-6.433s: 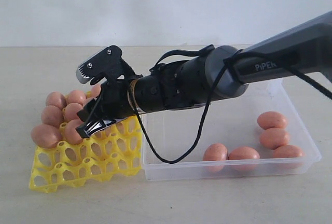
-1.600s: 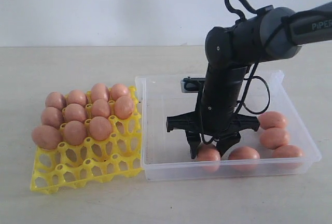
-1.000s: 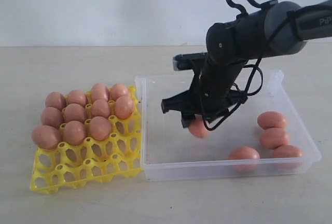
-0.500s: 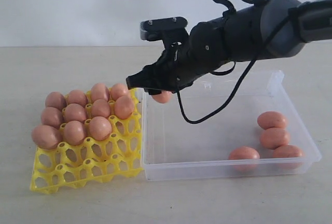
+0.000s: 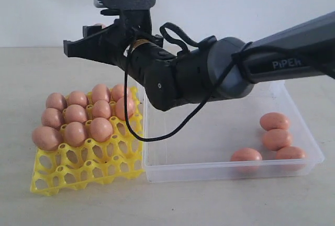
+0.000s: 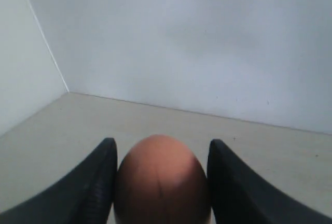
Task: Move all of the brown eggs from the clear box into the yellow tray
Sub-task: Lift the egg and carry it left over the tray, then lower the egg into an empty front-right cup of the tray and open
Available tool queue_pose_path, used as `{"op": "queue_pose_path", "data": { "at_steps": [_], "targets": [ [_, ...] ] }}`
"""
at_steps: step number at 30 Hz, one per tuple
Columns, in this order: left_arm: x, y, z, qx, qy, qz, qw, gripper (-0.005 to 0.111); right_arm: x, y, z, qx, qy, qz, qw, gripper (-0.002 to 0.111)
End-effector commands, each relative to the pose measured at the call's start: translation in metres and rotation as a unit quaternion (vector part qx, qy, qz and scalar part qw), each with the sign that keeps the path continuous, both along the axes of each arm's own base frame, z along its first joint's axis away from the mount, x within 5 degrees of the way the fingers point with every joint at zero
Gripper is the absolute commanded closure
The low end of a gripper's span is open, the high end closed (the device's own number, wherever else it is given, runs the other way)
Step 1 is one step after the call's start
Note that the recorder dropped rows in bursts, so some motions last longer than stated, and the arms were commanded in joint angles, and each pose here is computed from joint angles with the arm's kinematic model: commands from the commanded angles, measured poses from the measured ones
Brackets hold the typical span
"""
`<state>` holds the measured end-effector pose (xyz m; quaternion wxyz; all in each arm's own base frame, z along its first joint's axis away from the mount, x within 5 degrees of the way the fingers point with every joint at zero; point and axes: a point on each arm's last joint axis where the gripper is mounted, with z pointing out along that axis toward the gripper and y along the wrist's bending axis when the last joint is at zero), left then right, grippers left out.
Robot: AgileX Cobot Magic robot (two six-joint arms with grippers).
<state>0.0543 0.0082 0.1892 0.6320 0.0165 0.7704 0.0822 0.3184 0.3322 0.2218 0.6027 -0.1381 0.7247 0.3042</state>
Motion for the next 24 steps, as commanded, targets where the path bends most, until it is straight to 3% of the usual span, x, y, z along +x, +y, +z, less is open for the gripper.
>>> {"op": "queue_pose_path", "data": {
  "at_steps": [1,3,6,9,12,17,24],
  "targets": [
    [0.000,0.000,-0.001,-0.002,0.000,-0.003,1.000,0.085,-0.001,0.001,0.003,0.032,0.027,0.096,0.995,0.109],
    [0.000,0.000,-0.001,-0.002,0.000,-0.003,1.000,0.085,0.000,-0.004,0.006,0.082,0.064,0.175,0.979,0.109],
    [0.000,0.000,-0.001,-0.002,0.000,-0.003,1.000,0.085,0.002,-0.023,0.011,0.155,0.078,0.324,0.930,0.109],
    [0.000,0.000,-0.001,-0.002,0.000,-0.003,1.000,0.085,0.014,-0.052,0.011,0.161,0.087,0.373,0.910,0.109],
    [0.000,0.000,-0.001,-0.002,0.000,-0.003,1.000,0.085,0.018,-0.069,0.000,0.102,0.116,0.400,0.904,0.109],
    [0.000,0.000,-0.001,-0.002,0.000,-0.003,1.000,0.085,-0.002,-0.065,-0.025,-0.040,0.159,0.462,0.872,0.109],
    [0.000,0.000,-0.001,-0.002,0.000,-0.003,1.000,0.085,0.008,-0.054,-0.044,-0.183,0.101,0.369,0.906,0.109]
  ]
}}
